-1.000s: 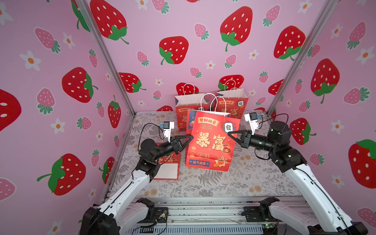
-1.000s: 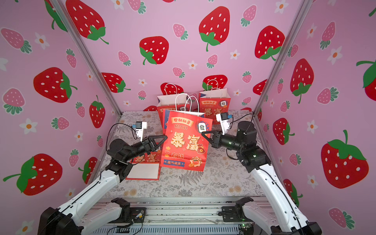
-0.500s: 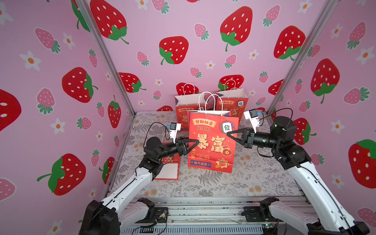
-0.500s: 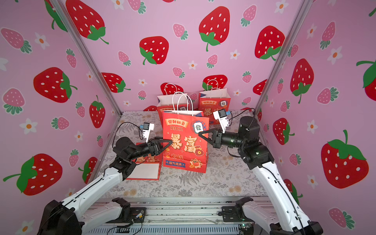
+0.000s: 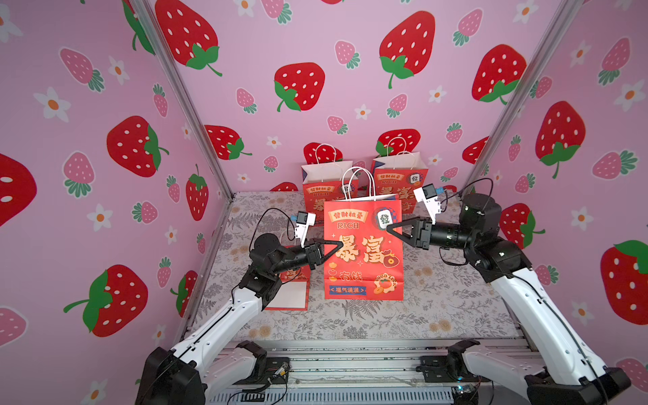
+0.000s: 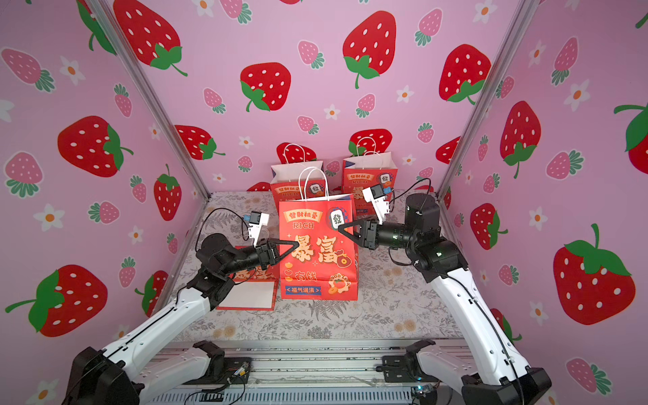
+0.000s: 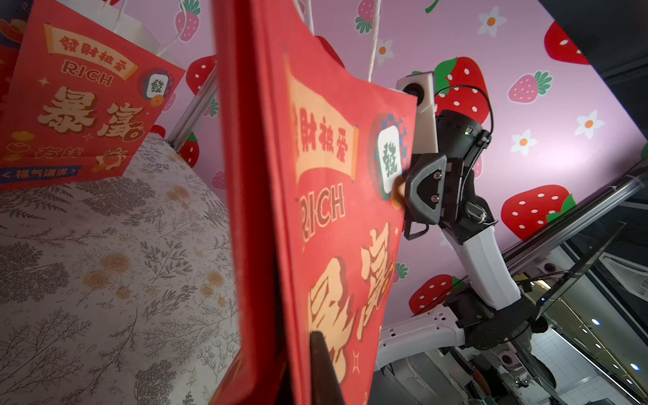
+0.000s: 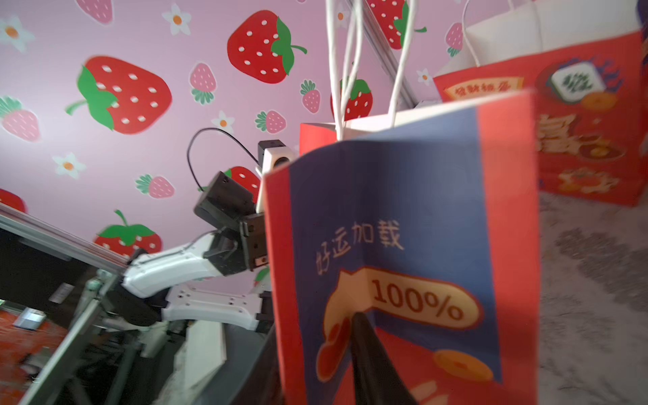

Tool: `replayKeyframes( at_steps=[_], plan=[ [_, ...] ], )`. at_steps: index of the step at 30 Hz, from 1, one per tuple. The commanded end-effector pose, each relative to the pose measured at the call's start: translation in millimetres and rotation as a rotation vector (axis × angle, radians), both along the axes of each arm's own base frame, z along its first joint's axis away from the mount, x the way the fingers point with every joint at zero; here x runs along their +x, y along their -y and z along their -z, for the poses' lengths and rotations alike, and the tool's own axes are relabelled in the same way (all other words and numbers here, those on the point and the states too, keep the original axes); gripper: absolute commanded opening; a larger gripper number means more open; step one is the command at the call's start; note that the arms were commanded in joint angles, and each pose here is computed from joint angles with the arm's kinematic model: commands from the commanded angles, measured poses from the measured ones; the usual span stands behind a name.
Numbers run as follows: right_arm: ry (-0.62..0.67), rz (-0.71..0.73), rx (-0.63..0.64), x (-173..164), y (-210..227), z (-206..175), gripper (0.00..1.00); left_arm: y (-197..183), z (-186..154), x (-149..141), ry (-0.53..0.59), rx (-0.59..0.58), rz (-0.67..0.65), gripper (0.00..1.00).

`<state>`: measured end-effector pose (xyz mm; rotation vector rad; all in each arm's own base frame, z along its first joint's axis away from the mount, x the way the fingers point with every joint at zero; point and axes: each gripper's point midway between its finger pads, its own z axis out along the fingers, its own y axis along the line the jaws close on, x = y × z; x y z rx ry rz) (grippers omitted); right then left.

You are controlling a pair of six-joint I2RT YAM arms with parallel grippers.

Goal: Put away the paper bag
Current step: Press the paper bag.

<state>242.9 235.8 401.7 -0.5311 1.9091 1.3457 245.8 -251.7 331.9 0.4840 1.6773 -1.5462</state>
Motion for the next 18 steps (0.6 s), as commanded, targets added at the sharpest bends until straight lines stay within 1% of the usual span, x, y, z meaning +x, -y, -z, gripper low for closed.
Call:
replayKeyframes(
  at_steps=[1,5,7,9,11,12,13,14,15,16,18],
  plan=[
    [0.061,0.08,-0.011,12,5,-15,0.47,-7,-23,-5,0.045,0.011,-0.003,0.0],
    [0.104,0.13,-0.012,13,12,-17,0.63,-26,-26,6,-0.014,-0.015,-0.051,0.0],
    [0.122,0.14,-0.019,7,17,-9,0.72,-33,-28,9,-0.048,-0.025,-0.048,0.0],
    [0.138,0.173,-0.051,2,27,3,0.8,-36,-32,8,-0.069,-0.027,-0.025,0.0],
    [0.144,0.228,-0.069,2,43,15,0.92,-37,-38,6,-0.085,-0.015,0.016,0.0],
    [0.125,0.242,-0.074,6,48,23,0.96,-37,-44,3,-0.082,-0.011,0.038,0.0],
    [0.126,0.255,-0.061,3,57,22,0.99,-36,-51,-1,-0.078,-0.004,0.068,0.0],
    [0.1,0.249,-0.044,5,63,26,1.0,-35,-59,-5,-0.07,0.001,0.097,0.0],
    [0.07,0.235,-0.021,8,68,30,1.0,-34,-66,-10,-0.06,0.006,0.122,0.0],
    [0.012,0.21,0.01,16,71,38,1.0,-34,-75,-14,-0.043,0.008,0.15,0.0],
    [-0.065,0.157,0.069,24,77,49,0.97,-34,-90,-25,-0.01,0.005,0.201,0.0]
  ],
)
